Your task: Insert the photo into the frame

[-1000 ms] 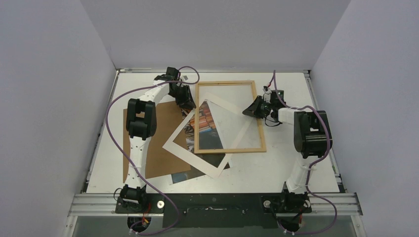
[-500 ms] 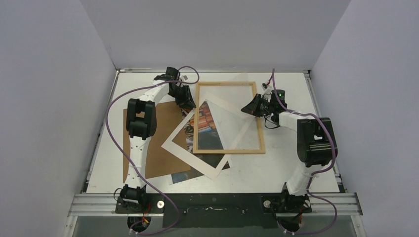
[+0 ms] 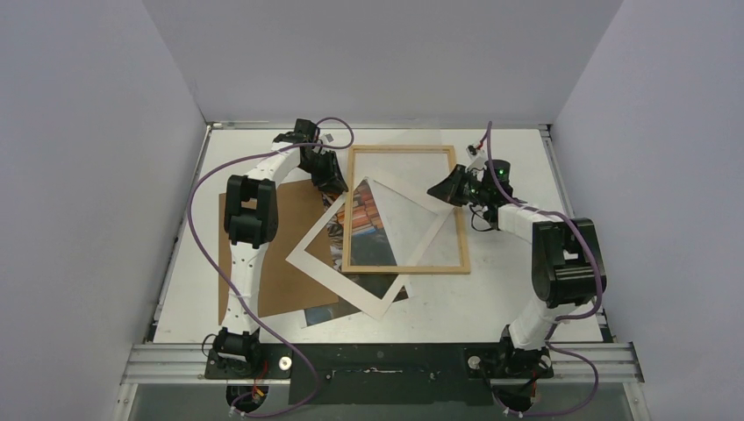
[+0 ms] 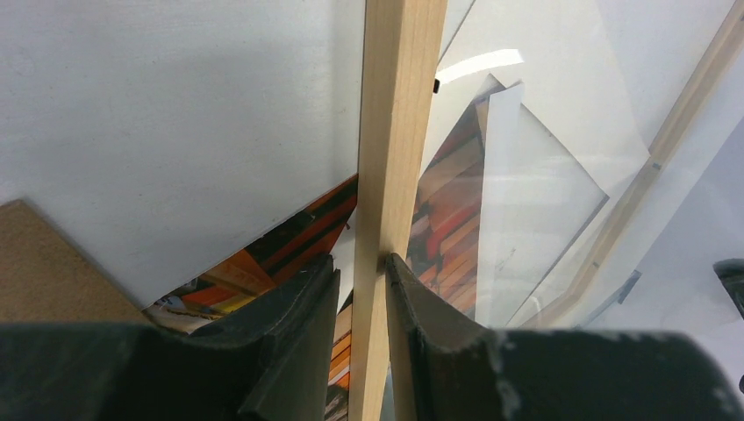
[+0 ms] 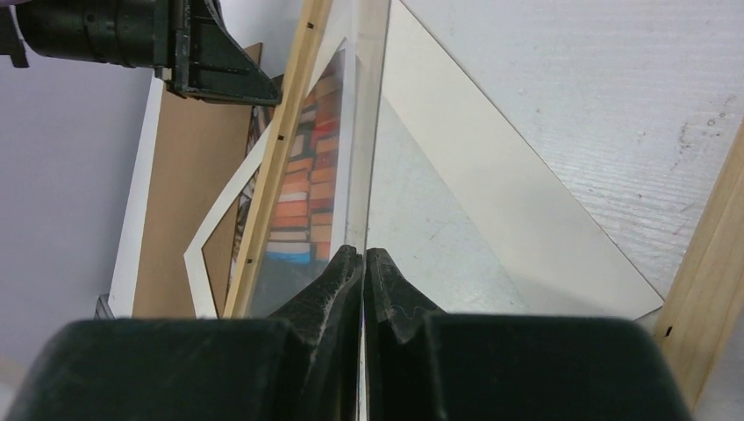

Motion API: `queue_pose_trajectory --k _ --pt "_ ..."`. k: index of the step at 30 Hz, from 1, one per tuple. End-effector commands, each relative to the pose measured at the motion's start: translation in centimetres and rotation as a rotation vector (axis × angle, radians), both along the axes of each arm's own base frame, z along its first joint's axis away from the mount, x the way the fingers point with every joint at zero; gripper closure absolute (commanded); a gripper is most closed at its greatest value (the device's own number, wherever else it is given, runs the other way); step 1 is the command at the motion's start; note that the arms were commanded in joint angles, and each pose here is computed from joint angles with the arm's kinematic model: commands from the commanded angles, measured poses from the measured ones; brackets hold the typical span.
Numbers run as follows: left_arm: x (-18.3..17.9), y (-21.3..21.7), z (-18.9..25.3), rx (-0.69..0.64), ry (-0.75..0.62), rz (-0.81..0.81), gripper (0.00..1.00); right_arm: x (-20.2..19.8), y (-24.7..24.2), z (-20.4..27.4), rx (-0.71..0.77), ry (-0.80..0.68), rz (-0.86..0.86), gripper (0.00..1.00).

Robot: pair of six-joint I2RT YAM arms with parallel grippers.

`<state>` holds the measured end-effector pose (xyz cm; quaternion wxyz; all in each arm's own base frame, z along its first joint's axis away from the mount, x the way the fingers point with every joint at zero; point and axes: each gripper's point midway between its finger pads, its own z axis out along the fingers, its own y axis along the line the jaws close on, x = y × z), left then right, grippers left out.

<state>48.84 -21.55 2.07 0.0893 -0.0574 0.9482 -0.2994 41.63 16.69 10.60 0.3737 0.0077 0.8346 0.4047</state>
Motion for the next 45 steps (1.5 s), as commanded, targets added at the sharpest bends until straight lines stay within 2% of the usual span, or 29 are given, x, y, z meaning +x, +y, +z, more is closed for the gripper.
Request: queue_pose_trajectory --k 1,24,32,40,45 --pt "-1.2 1.7 -5.8 0.127 0.074 0.000 0.74 0.1 1.2 5.9 0.022 -0.234 0.047 1.00" --pt "-1.2 1.8 -5.9 0.123 0.076 0.002 0.74 2.1 1.4 1.8 0.032 -0.062 0.007 1.00" --pt "-1.1 1.9 -5.9 0.122 0.076 0.006 0.74 2.8 1.5 1.2 0.039 -0.052 -0.008 1.00" --pt "-1.0 1.9 -5.8 0.114 0.075 0.007 0.74 3.0 0.8 -1.4 -0.010 0.053 -0.050 0.92" --pt "-0.9 1.8 -5.8 0.113 0.074 0.007 0.74 2.8 0.7 -2.5 -0.023 0.097 -0.051 0.80"
